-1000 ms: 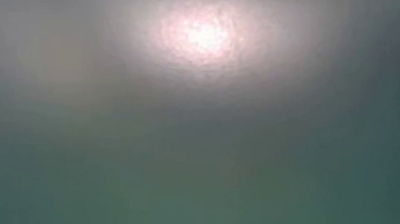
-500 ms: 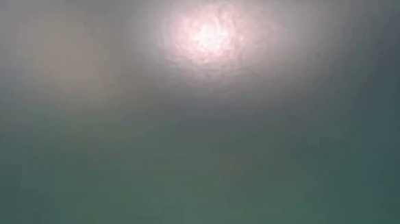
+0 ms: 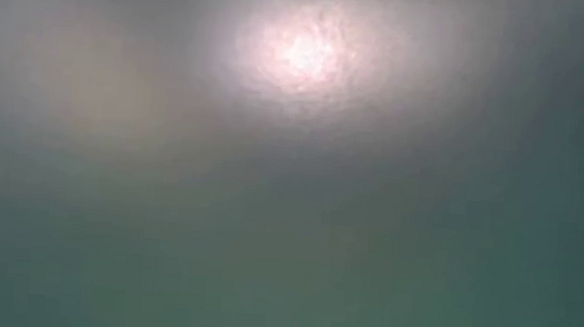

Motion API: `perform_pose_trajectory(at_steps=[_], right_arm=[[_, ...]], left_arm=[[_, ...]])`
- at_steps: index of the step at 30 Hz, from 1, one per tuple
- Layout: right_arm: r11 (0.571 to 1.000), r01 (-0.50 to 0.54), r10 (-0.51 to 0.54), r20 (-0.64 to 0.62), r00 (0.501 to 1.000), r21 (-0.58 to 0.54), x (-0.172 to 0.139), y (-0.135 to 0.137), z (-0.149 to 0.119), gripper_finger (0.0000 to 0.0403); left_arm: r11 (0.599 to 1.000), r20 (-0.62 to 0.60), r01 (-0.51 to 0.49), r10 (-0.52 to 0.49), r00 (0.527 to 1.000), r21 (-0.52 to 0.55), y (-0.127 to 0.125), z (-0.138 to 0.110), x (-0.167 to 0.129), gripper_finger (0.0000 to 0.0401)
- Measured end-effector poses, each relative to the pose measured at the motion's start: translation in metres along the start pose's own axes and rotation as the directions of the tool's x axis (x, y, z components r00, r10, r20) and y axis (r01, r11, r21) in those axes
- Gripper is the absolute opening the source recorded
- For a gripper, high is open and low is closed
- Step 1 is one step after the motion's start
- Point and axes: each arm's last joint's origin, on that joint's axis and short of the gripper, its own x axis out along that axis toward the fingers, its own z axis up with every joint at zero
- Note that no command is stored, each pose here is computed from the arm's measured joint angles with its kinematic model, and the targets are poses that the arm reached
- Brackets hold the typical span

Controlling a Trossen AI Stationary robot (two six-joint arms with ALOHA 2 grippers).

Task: Pick & Place Food Item
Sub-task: Put the blue donut into the red bin

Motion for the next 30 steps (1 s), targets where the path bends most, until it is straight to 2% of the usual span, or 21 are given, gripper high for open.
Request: perform_pose_trajectory(at_steps=[7,14,30], right_arm=[[1.0,0.0,0.0,-0.003,1.0,-0.001,0.0,0.0,0.0,0.0204],[1.0,0.0,0.0,-0.002,1.0,-0.001,0.0,0.0,0.0,0.0204],[1.0,0.0,0.0,-0.006,1.0,-0.003,0.0,0.0,-0.001,0.0204]], left_arm=[[0.998,-0.078,0.032,-0.037,0.996,-0.056,-0.029,0.0,0.034,0.0233],[0.997,-0.128,0.007,-0.017,0.992,-0.083,-0.032,0.006,0.058,0.0235],[0.997,-0.189,0.024,-0.037,0.981,-0.073,-0.035,0.001,0.065,0.0235]])
